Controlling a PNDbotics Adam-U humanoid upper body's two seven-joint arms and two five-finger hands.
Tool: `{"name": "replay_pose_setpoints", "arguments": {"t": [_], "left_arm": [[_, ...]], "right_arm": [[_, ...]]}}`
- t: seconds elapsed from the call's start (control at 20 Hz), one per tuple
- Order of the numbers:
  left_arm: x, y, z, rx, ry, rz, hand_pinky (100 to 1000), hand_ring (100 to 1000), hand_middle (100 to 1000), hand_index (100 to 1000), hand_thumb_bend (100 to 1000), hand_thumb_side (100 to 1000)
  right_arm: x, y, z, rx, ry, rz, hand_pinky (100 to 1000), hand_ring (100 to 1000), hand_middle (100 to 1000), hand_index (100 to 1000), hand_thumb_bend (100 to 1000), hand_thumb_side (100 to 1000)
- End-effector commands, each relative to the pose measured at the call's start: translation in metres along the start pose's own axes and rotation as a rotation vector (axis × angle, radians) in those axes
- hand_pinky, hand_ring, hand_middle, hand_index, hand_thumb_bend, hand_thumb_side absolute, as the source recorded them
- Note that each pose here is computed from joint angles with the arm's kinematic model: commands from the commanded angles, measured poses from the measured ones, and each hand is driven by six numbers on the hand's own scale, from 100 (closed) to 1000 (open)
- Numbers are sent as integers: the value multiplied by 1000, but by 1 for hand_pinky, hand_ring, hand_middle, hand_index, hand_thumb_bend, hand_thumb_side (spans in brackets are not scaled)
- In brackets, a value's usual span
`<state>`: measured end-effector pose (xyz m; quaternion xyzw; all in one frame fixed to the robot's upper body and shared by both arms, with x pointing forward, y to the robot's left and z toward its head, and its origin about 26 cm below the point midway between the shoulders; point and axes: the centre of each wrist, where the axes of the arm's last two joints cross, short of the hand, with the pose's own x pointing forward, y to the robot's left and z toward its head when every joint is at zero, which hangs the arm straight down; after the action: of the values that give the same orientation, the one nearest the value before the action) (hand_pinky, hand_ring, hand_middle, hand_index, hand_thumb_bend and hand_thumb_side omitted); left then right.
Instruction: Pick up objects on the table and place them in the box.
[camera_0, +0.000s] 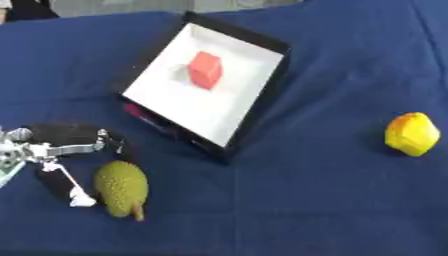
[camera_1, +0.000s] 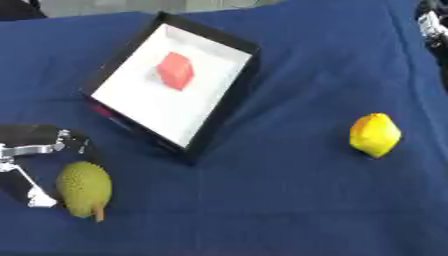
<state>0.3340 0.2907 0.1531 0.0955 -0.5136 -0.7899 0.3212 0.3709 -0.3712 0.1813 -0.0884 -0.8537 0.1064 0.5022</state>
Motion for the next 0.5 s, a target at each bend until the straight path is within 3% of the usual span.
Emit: {"name": "replay_pose_setpoints", "arguments": {"t": [0.05, 0.35, 0.5], "left_arm": [[7, 11, 13, 17, -41, -101, 779, 725, 715, 787, 438, 100], [18, 11, 17, 139, -27, -141, 664, 623, 622, 738, 443, 100], [20, 13, 18, 201, -16, -172, 585, 543, 542, 637, 469, 100]], "right_arm": [[12, -10, -6, -4, -32, 30, 1000, 1000, 1000, 960, 100, 470], [11, -11, -6, -12, -31, 29, 1000, 1000, 1000, 959, 100, 470], [11, -12, -6, -20, -30, 26, 1000, 1000, 1000, 959, 100, 470]]}}
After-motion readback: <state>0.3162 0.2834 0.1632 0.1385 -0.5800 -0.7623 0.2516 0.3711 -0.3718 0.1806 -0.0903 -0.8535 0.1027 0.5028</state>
